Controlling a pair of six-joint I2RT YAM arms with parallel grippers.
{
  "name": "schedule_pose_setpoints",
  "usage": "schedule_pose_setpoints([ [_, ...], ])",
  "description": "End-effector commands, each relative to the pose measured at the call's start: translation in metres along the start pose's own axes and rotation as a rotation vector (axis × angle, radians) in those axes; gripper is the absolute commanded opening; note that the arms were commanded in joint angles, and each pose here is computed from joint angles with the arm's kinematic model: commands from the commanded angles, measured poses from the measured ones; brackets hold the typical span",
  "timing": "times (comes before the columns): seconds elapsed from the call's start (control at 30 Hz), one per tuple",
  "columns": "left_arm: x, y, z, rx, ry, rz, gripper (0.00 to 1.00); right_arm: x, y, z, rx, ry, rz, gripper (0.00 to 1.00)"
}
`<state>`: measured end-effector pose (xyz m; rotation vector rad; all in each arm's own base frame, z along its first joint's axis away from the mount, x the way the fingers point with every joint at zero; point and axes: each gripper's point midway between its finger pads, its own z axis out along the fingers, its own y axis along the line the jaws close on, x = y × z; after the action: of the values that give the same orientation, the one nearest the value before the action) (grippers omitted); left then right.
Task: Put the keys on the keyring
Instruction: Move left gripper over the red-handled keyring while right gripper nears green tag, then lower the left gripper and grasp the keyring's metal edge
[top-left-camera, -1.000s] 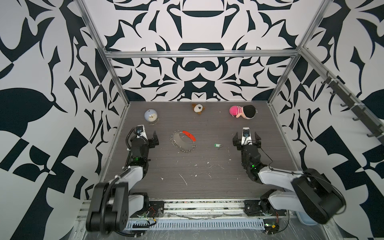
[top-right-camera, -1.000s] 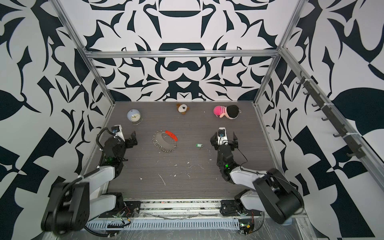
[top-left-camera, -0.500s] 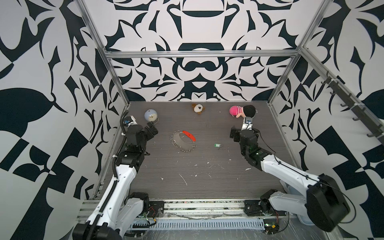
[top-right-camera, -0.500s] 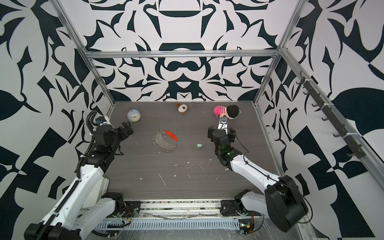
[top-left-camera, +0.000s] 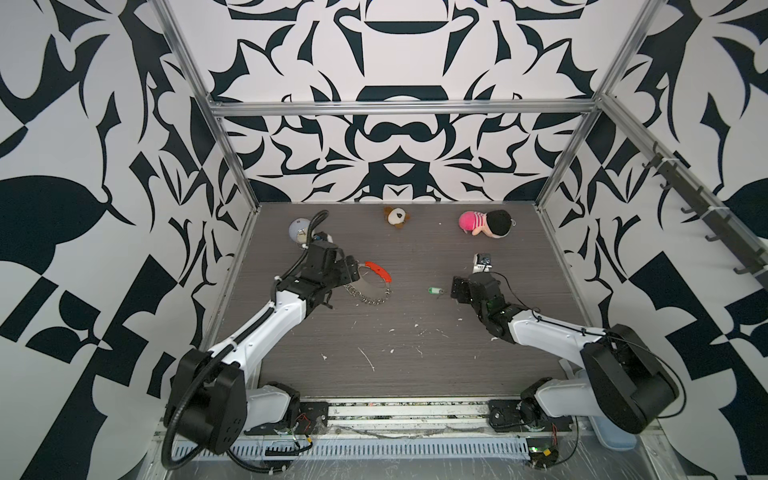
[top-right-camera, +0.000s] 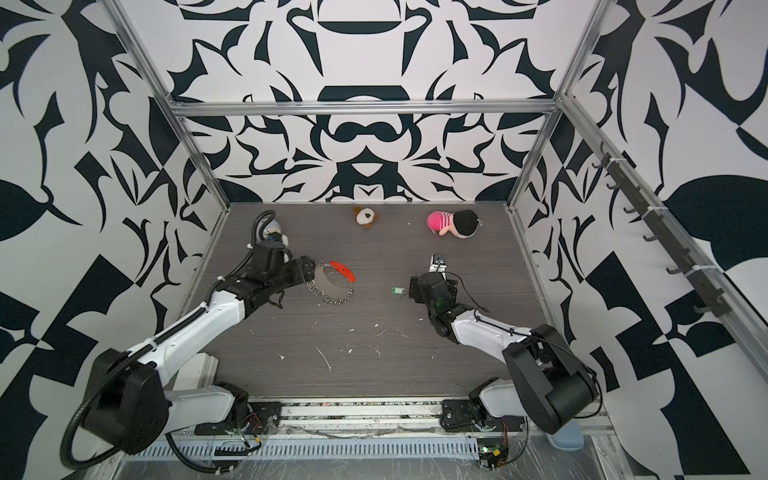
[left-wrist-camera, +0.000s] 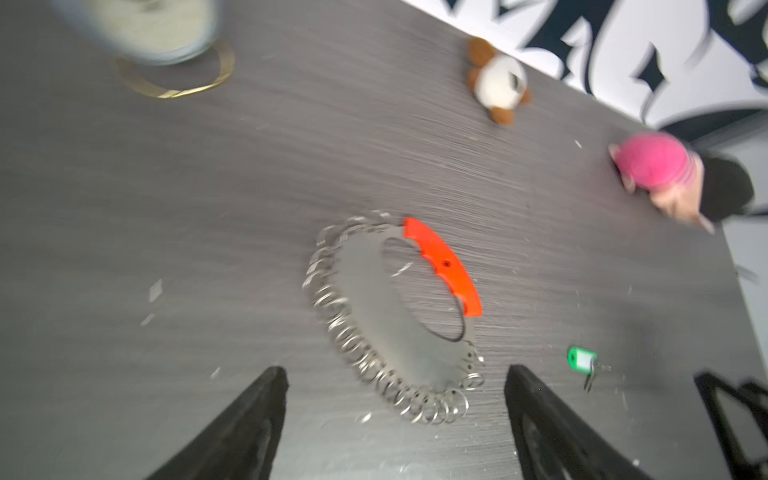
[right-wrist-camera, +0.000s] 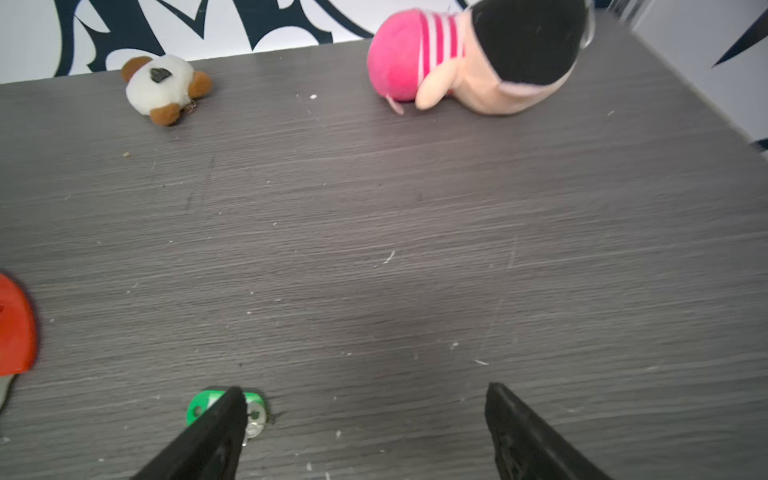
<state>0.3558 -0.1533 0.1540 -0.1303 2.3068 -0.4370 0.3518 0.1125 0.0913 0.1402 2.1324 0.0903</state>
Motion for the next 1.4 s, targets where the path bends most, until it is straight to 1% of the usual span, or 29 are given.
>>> schedule_pose_setpoints([
  [0.0,0.002,-0.029,0.017,0.084,-0.020,0.247,0.81,-0.035,0.026,0.006,-0.078,-0.095,0.029,0.89],
  [0.07,0.018,-0.049,0.021,0.159,0.020,0.405,0.80,-0.035,0.030,0.010,-0.077,-0.085,0.011,0.85],
  [0.13,0.038,-0.063,0.021,0.251,0.072,0.572,0.76,-0.034,0.031,0.011,-0.083,-0.075,0.018,0.84],
  [0.17,0.044,-0.066,0.020,0.282,0.088,0.633,0.73,-0.034,0.033,0.009,-0.095,-0.076,0.021,0.82],
  [0.23,0.052,-0.070,0.016,0.325,0.120,0.769,0.67,-0.035,0.033,0.006,-0.108,-0.081,0.036,0.80],
  [0.3,0.052,-0.068,0.016,0.318,0.148,0.849,0.67,-0.034,0.029,0.004,-0.100,-0.095,0.041,0.79],
  [0.37,0.049,-0.066,0.016,0.293,0.177,0.854,0.64,-0.033,0.021,0.002,-0.061,-0.097,0.044,0.79],
  [0.4,0.046,-0.067,0.018,0.281,0.189,0.829,0.64,-0.031,0.015,0.002,-0.034,-0.093,0.041,0.79],
  [0.5,0.047,-0.074,0.020,0.288,0.237,0.642,0.64,-0.029,0.006,-0.001,0.004,-0.101,0.051,0.79],
  [0.57,0.050,-0.071,0.026,0.246,0.273,0.525,0.62,-0.030,0.004,-0.003,0.012,-0.108,0.055,0.79],
  [0.6,0.056,-0.069,0.030,0.230,0.303,0.485,0.59,-0.031,0.002,-0.003,0.019,-0.114,0.056,0.79],
  [0.63,0.063,-0.069,0.032,0.232,0.331,0.473,0.57,-0.031,0.002,-0.003,0.023,-0.117,0.057,0.79],
  [0.67,0.072,-0.071,0.032,0.251,0.359,0.496,0.53,-0.031,0.001,-0.002,0.028,-0.116,0.057,0.79],
  [0.7,0.085,-0.075,0.031,0.280,0.388,0.554,0.50,-0.030,0.000,-0.002,0.034,-0.115,0.053,0.79],
  [0.73,0.096,-0.078,0.029,0.310,0.404,0.625,0.48,-0.030,-0.001,-0.002,0.037,-0.113,0.051,0.79],
  [0.8,0.121,-0.083,0.023,0.389,0.419,0.806,0.46,-0.028,-0.002,-0.002,0.044,-0.110,0.043,0.79],
  [0.87,0.131,-0.084,0.019,0.457,0.425,0.951,0.42,-0.028,-0.002,-0.003,0.043,-0.112,0.044,0.79],
  [0.9,0.129,-0.084,0.018,0.465,0.420,1.018,0.38,-0.029,-0.001,-0.003,0.036,-0.112,0.045,0.79],
  [0.93,0.125,-0.083,0.020,0.449,0.412,1.056,0.37,-0.029,0.000,-0.004,0.031,-0.112,0.047,0.78],
  [1.03,0.108,-0.083,0.028,0.394,0.408,1.124,0.36,-0.029,0.002,-0.004,0.018,-0.110,0.058,0.78],
  [1.1,0.104,-0.084,0.033,0.373,0.436,1.122,0.36,-0.028,0.002,-0.003,0.017,-0.105,0.059,0.78],
  [1.2,0.113,-0.083,0.038,0.384,0.485,1.114,0.32,-0.027,0.002,-0.003,0.016,-0.100,0.060,0.78],
  [1.37,0.127,-0.071,0.050,0.383,0.498,1.190,0.26,-0.027,0.001,-0.004,0.018,-0.100,0.060,0.78],
])
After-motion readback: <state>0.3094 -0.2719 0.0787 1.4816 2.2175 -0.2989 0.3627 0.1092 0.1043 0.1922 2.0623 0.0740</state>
